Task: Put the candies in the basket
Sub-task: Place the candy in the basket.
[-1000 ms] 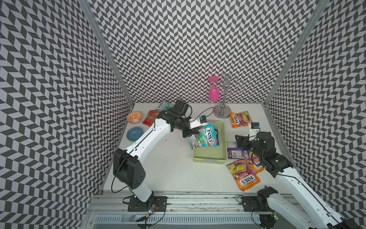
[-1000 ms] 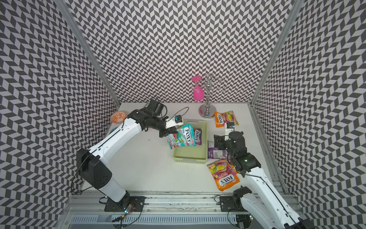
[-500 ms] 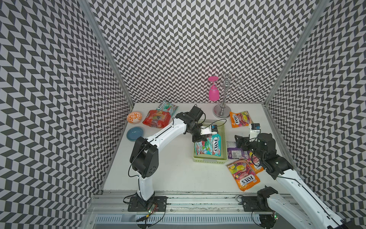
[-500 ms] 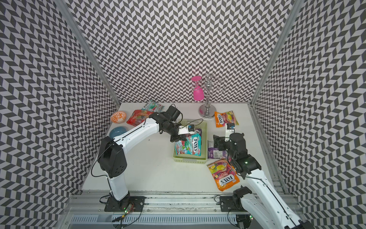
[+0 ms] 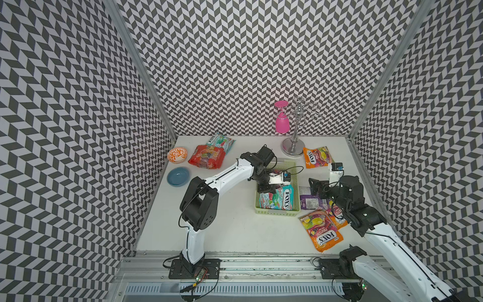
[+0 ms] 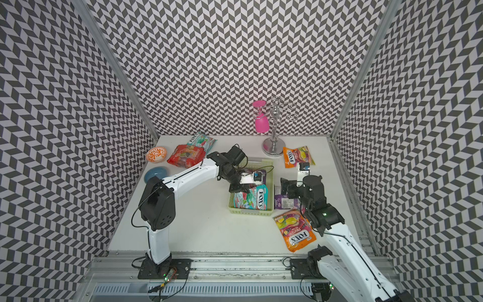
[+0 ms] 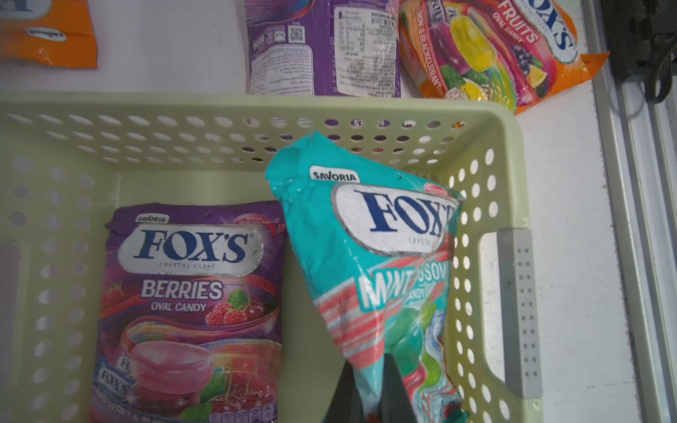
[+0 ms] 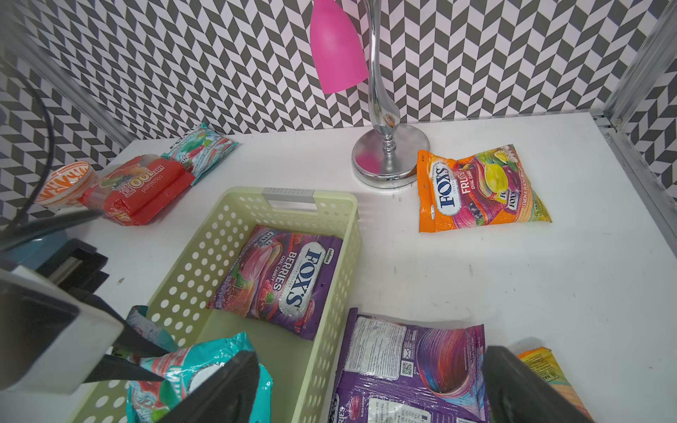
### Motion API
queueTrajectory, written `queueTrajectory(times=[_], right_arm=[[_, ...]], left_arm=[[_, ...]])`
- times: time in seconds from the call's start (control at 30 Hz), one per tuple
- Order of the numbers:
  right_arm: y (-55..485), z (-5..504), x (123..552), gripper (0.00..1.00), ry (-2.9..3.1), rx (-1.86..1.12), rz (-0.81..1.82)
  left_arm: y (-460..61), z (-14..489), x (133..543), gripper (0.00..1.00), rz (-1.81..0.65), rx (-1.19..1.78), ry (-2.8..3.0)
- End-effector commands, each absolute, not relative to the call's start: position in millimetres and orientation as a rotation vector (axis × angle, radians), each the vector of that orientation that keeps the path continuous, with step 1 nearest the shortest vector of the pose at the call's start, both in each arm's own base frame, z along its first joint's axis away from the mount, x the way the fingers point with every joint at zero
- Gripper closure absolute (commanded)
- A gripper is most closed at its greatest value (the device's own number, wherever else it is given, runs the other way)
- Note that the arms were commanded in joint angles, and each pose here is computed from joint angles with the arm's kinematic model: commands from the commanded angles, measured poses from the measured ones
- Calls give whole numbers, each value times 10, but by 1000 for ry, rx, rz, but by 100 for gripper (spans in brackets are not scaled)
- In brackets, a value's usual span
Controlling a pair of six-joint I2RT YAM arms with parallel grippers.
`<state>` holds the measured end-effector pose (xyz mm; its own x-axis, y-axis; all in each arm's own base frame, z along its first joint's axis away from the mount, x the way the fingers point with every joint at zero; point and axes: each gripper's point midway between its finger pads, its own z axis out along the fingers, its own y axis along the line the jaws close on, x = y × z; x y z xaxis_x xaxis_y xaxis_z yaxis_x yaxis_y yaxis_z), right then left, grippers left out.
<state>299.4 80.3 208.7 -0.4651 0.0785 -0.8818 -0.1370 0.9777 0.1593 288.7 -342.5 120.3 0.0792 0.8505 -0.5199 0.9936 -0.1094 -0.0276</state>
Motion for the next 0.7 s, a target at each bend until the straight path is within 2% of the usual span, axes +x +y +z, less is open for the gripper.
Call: queueTrajectory(times=[0.0,0.2,0.23,0.3,0.37,0.43,0.53,0.67], right_arm=[[806,2225,3054,1,1975,-37,259],[798,2204,3050,1,1979,-36,254],[808,2218,3056,1,1976,-39,259],[798,2210,3057,1,1979,-37,251],[781,2185,3055,1,1985,-32,241],[798,2192,3056,1,1983,-37,251],[793,2208,3054,1,1979,-35,249],[801,2200,3058,1,1981,-38,252]], left_arm=[[-3405,1062,2822,100,-613,2071,1842],[-3400,917,2854,100,-570,2081,1849],[-3398,892,2864,97,-555,2085,1847],[-3412,846,2892,81,-525,2087,1847],[-3427,863,2892,55,-521,2084,1846],[-3439,943,2885,44,-509,2075,1821],[-3469,1160,2922,35,-467,2023,1765],[-3576,1497,2939,34,-513,1920,1720]])
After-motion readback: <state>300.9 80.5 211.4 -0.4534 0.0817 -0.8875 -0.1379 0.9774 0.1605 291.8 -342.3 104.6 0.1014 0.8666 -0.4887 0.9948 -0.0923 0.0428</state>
